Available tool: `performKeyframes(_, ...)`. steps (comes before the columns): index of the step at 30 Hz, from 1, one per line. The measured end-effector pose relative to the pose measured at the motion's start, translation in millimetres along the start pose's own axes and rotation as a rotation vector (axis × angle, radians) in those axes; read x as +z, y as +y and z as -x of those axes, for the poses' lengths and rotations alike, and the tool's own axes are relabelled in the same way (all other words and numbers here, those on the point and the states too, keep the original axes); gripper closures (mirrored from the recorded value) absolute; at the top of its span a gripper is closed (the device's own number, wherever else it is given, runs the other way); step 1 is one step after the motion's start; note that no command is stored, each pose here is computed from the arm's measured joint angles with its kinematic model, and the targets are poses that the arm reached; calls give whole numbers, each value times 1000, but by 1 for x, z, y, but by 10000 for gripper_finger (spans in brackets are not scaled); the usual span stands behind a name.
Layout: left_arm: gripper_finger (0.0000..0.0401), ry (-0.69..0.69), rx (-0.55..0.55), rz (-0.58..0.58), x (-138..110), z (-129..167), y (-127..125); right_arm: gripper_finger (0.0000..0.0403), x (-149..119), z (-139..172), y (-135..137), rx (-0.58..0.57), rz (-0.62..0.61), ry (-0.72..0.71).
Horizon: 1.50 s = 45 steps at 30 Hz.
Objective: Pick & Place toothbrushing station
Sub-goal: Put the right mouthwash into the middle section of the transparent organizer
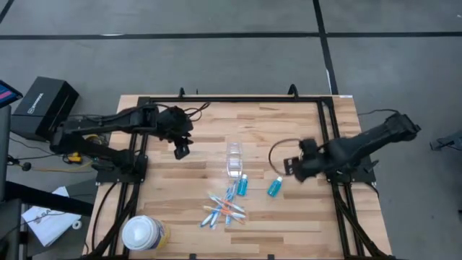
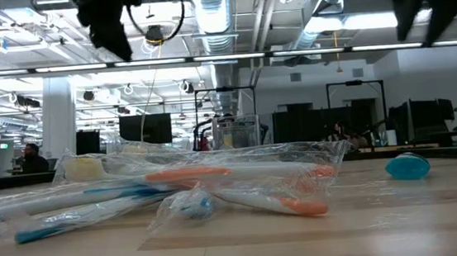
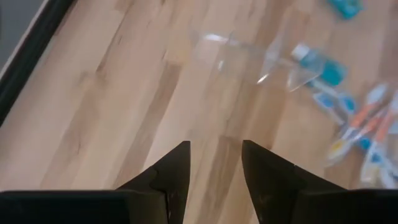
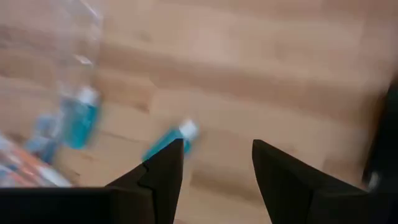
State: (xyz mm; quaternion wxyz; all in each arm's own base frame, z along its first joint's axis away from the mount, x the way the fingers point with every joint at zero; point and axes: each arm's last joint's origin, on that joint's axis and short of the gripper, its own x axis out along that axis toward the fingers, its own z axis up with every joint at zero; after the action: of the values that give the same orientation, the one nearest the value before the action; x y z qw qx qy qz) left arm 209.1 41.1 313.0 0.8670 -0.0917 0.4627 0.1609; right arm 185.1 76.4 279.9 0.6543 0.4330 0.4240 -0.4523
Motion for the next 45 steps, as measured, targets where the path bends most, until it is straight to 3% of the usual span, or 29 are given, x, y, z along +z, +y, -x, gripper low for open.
performKeyframes(4, 262, -28, 14, 23, -10, -5, 8, 221, -33, -19, 15, -28, -91, 127)
performKeyframes(8, 262, -84, 27, 44, -15, -5, 16, 221, -50, -32, 36, 45, -280, 155)
performKeyframes(11, 262, -102, 43, 26, -19, -2, 22, 221, -47, -48, 53, -6, -334, 133)
performKeyframes(16, 262, -134, 50, 17, -23, 6, 31, 221, -30, -69, 92, 6, -412, -23)
performKeyframes(22, 262, -176, 41, 4, -25, 15, 38, 221, -19, -79, 123, 15, -433, -130)
performKeyframes(29, 262, -203, 24, 3, -24, 19, 45, 221, -21, -81, 130, -156, -423, -139)
performKeyframes(33, 262, -210, 5, 13, -24, 19, 47, 221, -23, -85, 137, -169, -421, -145)
performKeyframes(37, 262, -214, -24, 18, -24, 19, 48, 221, -27, -87, 139, -156, -420, -177)
performKeyframes(45, 262, -220, -46, -8, -23, 19, 48, 221, -30, -82, 141, -40, -337, -379)
